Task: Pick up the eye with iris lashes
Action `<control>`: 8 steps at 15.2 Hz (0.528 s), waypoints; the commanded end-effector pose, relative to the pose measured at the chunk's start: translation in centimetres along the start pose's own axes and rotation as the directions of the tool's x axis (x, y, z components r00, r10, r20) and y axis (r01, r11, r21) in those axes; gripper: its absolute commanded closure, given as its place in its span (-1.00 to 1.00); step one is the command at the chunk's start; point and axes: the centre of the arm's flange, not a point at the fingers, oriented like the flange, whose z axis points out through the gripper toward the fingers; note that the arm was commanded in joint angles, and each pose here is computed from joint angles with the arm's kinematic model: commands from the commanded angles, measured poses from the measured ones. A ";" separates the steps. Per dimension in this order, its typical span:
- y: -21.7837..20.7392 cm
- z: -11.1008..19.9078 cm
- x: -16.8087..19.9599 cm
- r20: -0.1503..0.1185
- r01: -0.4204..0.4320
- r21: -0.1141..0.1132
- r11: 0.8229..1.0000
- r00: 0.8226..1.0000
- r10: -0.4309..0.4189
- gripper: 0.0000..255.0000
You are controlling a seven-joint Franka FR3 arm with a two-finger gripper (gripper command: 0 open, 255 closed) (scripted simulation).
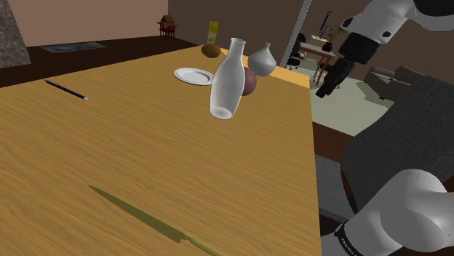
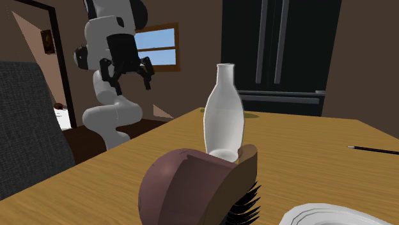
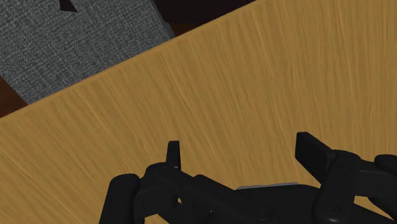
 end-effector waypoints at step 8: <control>-5.3 2.8 7.4 -0.051 -0.261 -0.073 0.963 0.965 0.258 -1.00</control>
